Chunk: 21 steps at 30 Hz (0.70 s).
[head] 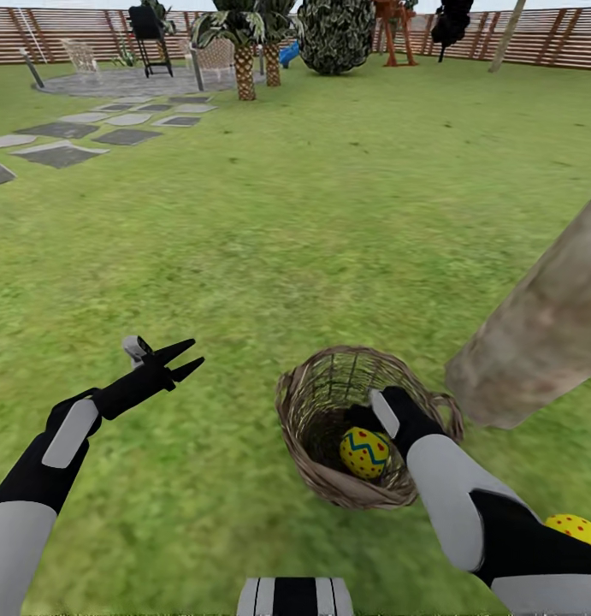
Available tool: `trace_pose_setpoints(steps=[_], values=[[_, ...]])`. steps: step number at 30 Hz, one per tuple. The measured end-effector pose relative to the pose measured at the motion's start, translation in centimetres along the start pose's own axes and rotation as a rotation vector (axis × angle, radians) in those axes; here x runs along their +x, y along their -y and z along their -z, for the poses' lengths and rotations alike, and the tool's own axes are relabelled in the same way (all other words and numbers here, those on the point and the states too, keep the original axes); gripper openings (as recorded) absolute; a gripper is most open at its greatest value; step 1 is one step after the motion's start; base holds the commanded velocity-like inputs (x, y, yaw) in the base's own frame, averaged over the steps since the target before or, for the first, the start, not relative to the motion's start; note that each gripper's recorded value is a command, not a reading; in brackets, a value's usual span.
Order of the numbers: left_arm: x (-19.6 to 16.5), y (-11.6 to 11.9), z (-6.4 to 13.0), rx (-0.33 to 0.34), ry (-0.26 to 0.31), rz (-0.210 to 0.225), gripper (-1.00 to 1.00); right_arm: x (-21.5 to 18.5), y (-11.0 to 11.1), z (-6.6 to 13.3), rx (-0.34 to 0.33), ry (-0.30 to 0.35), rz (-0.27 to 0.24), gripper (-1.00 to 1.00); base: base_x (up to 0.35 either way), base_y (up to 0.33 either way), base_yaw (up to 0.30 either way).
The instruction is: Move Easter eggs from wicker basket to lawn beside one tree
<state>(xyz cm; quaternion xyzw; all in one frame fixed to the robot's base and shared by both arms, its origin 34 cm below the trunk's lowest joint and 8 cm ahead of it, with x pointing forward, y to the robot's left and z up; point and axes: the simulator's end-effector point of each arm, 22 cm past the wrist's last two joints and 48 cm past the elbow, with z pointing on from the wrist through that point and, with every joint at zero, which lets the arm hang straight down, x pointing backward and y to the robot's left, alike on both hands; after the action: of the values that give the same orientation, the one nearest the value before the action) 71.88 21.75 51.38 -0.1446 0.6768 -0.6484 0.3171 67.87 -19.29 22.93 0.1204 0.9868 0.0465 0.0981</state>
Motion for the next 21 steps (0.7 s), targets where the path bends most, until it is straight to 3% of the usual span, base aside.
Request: trace_pose_setpoints(steps=[1, 6, 14, 21], values=[[0.1, -0.3, 0.0, -0.003, 0.000, 0.003, 1.00, 0.1, 0.0, -0.2, -0.011, -0.005, -0.030, 1.00, 0.000, 0.000, 0.000], [0.4, -1.6, 0.1, -0.015, -0.003, 0.019, 1.00, 0.7, 0.3, -1.4, -0.021, -0.016, -0.073, 1.00, 0.000, 0.000, 0.000], [0.9, -3.7, 0.2, -0.035, -0.007, 0.045, 1.00, 1.9, 0.6, -3.1, -0.016, -0.046, -0.079, 1.00, 0.000, 0.000, 0.000], [0.9, -3.6, 0.2, -0.033, -0.006, 0.045, 1.00, 1.7, 0.6, -3.0, -0.016, -0.041, -0.079, 1.00, 0.000, 0.000, -0.070]])
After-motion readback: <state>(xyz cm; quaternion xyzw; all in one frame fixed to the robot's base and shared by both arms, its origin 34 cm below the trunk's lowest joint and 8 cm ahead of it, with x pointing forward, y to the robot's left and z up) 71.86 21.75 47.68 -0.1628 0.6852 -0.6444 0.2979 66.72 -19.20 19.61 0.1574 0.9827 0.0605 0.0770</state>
